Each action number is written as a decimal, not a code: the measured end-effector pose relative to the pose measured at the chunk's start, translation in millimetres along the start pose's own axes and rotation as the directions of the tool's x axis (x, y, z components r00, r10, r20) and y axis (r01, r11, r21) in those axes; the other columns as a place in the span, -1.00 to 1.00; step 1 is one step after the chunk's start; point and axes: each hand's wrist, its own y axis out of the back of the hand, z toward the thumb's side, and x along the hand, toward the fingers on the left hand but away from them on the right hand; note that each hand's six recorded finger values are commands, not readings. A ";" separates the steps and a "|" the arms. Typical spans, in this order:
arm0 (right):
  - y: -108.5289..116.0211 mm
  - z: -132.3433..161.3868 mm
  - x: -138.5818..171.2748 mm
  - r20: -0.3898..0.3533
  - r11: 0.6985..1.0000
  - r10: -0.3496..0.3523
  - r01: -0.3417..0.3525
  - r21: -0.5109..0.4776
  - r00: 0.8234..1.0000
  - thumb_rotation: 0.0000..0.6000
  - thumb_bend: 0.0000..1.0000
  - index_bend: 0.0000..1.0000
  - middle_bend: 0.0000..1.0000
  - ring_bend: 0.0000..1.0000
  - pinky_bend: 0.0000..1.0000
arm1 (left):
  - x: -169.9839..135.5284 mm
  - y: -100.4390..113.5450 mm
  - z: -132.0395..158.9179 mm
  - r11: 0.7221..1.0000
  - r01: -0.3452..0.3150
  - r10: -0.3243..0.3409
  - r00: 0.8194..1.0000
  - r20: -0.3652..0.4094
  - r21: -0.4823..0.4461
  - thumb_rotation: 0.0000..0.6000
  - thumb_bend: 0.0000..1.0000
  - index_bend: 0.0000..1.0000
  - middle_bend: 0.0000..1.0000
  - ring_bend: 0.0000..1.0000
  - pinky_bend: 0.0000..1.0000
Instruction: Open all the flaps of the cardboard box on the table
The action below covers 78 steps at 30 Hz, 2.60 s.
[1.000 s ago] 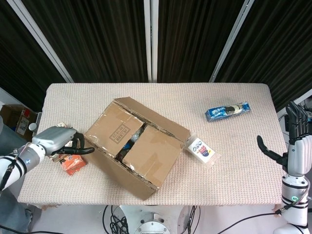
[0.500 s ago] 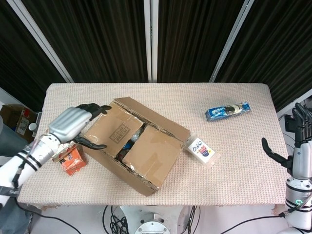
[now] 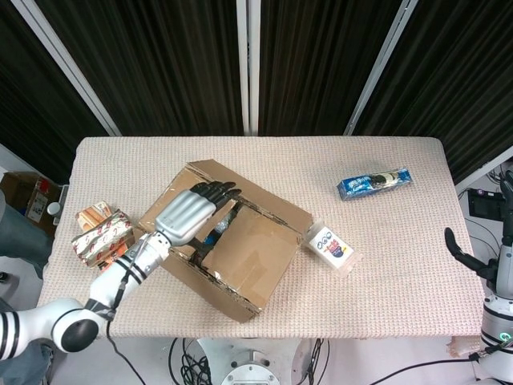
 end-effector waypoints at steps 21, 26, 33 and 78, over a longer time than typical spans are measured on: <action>-3.2 -11.5 0.7 0.026 1.000 0.006 -0.006 -0.007 1.000 1.00 -0.63 -1.00 -1.00 -1.00 -1.00 | 24.8 -43.1 5.6 0.988 0.002 0.010 0.997 -0.078 0.156 1.00 -1.00 -1.00 -1.00 -0.95 -0.71; -5.2 -11.3 0.5 0.024 1.000 0.011 -0.010 -0.007 1.000 1.00 -0.63 -1.00 -1.00 -1.00 -1.00 | 26.5 -50.7 6.8 0.973 -0.012 0.030 0.997 -0.074 0.232 1.00 -0.97 -1.00 -1.00 -0.95 -0.71; -4.5 -12.8 -0.4 0.028 1.000 0.010 -0.010 -0.005 1.000 1.00 -0.63 -1.00 -1.00 -1.00 -1.00 | 28.7 -53.9 3.0 0.947 -0.020 0.048 0.995 -0.082 0.321 1.00 -0.80 -1.00 -1.00 -0.95 -0.71; -20.0 1.3 -2.3 0.003 0.998 0.060 -0.060 0.007 0.998 1.00 -0.62 -1.00 -1.00 -1.00 -1.00 | 15.4 35.4 -148.3 0.807 -0.116 0.425 0.796 -0.432 0.580 1.00 -0.50 -1.00 -1.00 -0.95 -0.71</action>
